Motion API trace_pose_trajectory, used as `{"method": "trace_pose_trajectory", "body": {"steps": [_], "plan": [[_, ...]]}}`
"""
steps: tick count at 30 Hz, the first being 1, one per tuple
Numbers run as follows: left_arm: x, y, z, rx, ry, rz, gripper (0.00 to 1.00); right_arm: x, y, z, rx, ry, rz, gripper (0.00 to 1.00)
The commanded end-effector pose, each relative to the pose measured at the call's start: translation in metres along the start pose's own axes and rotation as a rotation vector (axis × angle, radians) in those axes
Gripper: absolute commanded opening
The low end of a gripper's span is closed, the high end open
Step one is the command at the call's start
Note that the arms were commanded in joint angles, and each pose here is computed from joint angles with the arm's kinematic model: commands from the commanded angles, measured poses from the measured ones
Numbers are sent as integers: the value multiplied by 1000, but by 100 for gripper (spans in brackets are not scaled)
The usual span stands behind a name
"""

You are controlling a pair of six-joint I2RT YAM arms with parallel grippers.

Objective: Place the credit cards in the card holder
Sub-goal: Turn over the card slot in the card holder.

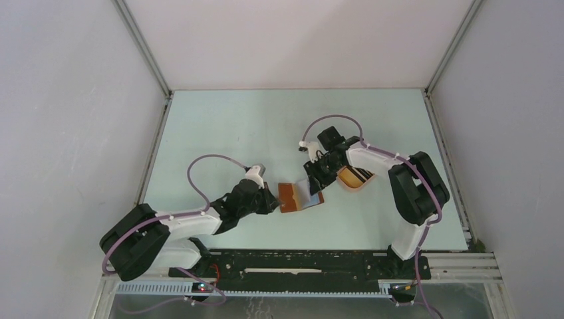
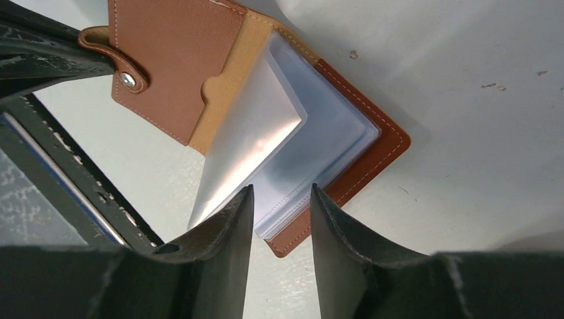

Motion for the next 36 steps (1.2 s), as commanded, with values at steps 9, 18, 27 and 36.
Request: {"method": "trace_pose_trajectory", "body": {"steps": [9,18,27,36], "plan": [[-8,6,1,-27,5,-49,0,24,12,18,-91,255,-204,47],[-8,11,2,-51,10,-64,1,42,-4,9,-46,317,-165,49],[-6,16,2,-86,18,-71,15,49,-19,0,21,226,7,42],[-3,25,3,-130,17,-66,32,45,-35,-3,87,140,91,28]]}}
Point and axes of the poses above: each gripper's point midway between its finger pads, its own y axis back along the fingers, its own x axis along the line the jaws close on, z = x × y, the point moved 6 cm from there along y, back along the fingers, and after that the axes turned 10 degrees about -y, right-handed, at the moved point
